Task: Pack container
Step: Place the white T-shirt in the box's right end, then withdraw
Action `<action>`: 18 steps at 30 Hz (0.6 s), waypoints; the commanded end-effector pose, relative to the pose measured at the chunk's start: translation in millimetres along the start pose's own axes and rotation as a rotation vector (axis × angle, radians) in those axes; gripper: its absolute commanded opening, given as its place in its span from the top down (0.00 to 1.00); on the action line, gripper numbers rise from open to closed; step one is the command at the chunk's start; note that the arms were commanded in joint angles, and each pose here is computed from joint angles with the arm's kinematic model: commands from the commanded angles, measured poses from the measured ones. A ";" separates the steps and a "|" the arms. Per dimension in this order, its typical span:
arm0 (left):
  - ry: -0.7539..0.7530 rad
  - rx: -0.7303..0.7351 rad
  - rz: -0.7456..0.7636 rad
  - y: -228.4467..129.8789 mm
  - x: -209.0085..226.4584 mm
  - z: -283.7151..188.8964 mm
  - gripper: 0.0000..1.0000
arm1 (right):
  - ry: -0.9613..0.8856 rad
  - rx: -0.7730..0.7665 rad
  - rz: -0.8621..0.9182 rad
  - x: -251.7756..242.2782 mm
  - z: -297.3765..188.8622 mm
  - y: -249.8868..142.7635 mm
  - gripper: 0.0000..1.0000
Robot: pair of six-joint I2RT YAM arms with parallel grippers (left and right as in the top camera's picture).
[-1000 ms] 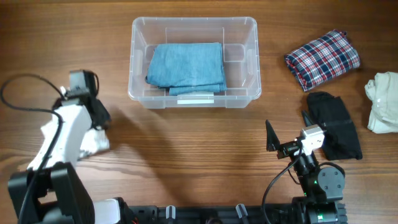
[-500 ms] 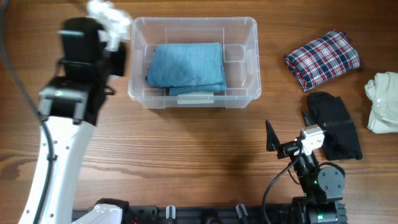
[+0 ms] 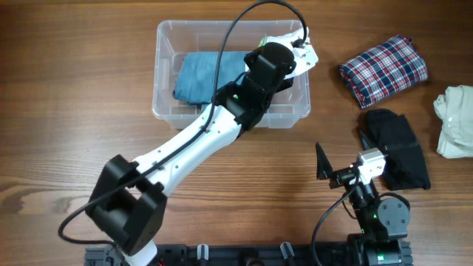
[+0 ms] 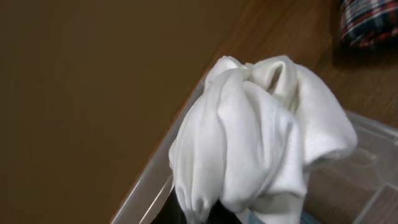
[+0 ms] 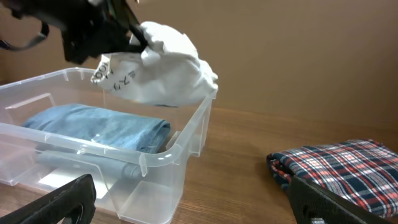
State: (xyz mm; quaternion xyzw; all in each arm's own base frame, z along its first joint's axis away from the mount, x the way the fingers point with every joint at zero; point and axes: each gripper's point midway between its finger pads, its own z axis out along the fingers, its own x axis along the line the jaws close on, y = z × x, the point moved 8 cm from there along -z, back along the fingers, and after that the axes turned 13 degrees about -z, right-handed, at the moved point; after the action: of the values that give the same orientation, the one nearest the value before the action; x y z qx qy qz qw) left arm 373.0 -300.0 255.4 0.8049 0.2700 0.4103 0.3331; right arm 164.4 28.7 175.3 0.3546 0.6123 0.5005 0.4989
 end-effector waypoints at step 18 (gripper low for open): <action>-0.068 -0.051 -0.814 2.5 -15.3 24.3 0.96 | -0.011 -0.004 -0.019 -0.7 -0.2 0.5 0.01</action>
State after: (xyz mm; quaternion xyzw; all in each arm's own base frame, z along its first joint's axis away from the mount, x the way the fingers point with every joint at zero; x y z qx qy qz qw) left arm 383.4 -314.3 230.5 0.7024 0.4788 0.2784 0.4471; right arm 164.4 28.7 175.3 0.3545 0.6124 0.5004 0.4990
